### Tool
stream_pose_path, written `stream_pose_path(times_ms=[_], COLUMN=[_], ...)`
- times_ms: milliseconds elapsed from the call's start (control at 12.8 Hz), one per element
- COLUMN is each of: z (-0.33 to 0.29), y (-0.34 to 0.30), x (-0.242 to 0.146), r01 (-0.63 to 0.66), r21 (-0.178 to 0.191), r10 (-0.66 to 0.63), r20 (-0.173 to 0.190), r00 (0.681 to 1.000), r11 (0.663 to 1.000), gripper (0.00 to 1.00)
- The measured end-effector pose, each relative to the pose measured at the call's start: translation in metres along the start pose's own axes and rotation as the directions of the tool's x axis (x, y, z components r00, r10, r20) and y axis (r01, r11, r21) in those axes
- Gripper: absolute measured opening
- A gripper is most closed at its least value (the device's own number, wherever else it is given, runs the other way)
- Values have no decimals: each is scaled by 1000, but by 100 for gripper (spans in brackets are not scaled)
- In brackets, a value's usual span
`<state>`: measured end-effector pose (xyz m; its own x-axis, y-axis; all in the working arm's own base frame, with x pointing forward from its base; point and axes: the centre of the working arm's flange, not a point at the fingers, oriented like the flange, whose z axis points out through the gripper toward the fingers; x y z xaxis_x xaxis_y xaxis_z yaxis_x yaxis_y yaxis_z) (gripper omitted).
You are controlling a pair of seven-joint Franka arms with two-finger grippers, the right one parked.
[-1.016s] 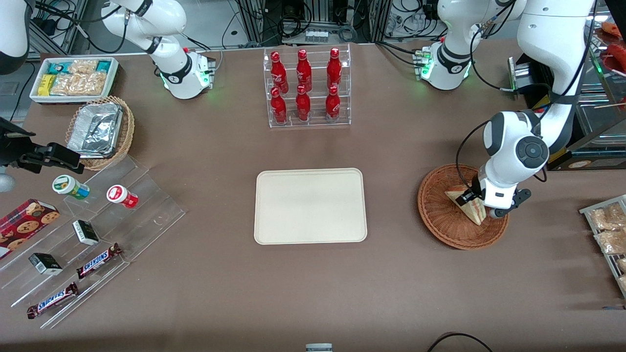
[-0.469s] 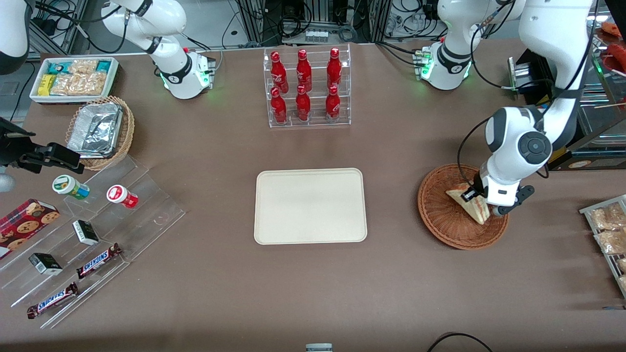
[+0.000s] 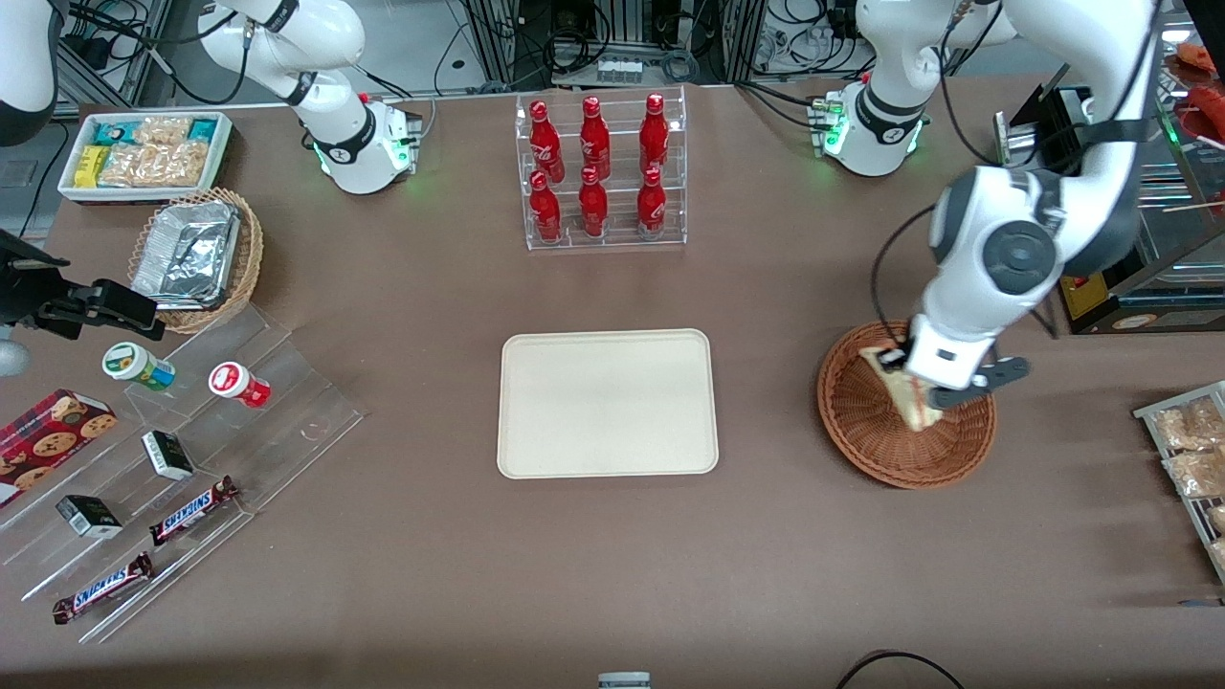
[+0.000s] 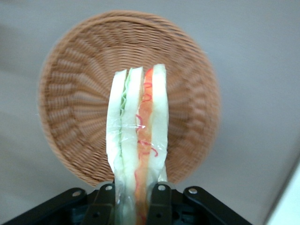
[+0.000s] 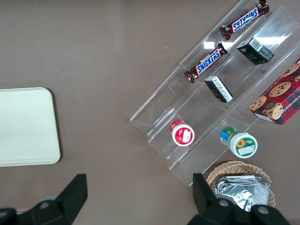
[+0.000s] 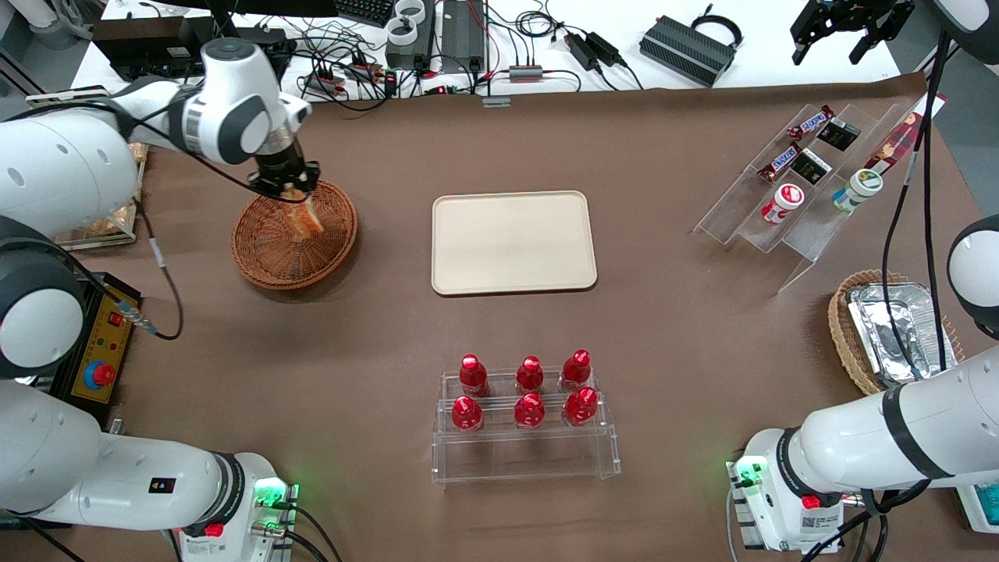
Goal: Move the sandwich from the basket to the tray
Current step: 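Close the left gripper on the sandwich and lift it from the basket, then carry the sandwich with the left gripper over the cream tray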
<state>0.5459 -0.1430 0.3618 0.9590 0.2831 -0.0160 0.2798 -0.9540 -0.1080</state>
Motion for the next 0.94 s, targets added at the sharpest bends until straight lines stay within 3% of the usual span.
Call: stream_pose_path(times_ms=[312, 703, 938], z=[-6, 3, 17], y=[78, 166, 210], x=[-46, -83, -91], r01=[-205, -353, -402], r21=[-2, -8, -7], r10=[205, 353, 402], r20=[-18, -25, -6], r00=[979, 935, 916], r11=[979, 936, 916], gripper=[19, 19, 19])
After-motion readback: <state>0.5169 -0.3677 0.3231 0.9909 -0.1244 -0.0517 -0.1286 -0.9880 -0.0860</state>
